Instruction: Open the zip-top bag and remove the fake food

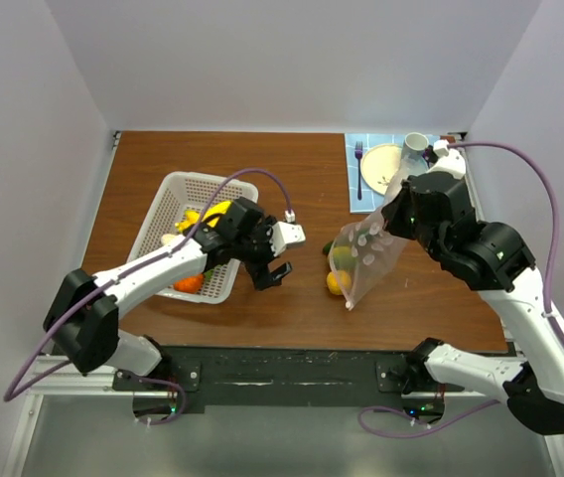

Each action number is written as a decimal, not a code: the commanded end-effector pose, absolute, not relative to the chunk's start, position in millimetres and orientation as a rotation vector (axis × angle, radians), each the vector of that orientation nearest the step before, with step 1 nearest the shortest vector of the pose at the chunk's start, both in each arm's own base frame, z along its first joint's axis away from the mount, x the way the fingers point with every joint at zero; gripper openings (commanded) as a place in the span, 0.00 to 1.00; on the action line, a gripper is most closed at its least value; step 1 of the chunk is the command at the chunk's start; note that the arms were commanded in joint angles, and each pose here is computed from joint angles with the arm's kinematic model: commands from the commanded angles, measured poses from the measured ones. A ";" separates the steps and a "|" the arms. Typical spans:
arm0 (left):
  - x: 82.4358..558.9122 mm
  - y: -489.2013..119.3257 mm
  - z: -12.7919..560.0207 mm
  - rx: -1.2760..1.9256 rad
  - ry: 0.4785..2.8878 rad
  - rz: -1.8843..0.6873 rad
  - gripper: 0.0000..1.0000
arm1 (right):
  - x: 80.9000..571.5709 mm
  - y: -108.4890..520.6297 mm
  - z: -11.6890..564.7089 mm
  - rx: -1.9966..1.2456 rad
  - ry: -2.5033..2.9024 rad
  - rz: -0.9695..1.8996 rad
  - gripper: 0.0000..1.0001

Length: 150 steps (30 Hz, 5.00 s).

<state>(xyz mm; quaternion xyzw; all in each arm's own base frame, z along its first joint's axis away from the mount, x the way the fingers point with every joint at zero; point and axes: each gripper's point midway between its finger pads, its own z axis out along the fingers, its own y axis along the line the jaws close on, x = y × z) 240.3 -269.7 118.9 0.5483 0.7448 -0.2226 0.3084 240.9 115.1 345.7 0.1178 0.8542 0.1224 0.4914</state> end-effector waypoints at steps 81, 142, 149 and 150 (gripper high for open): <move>443.8 -86.2 134.5 0.830 2.110 0.069 0.49 | 167.3 2.8 252.6 0.516 2.102 -0.132 0.04; 333.5 -324.4 52.0 1.656 1.935 -0.468 0.31 | 78.0 276.2 41.5 -0.917 2.395 0.584 0.98; 346.6 -296.8 136.2 1.441 1.920 -0.382 0.00 | 78.3 268.4 36.1 -0.889 2.396 0.566 0.89; 351.0 -291.3 151.7 1.402 1.911 -0.379 0.00 | 78.8 268.5 36.6 -0.883 2.396 0.566 0.83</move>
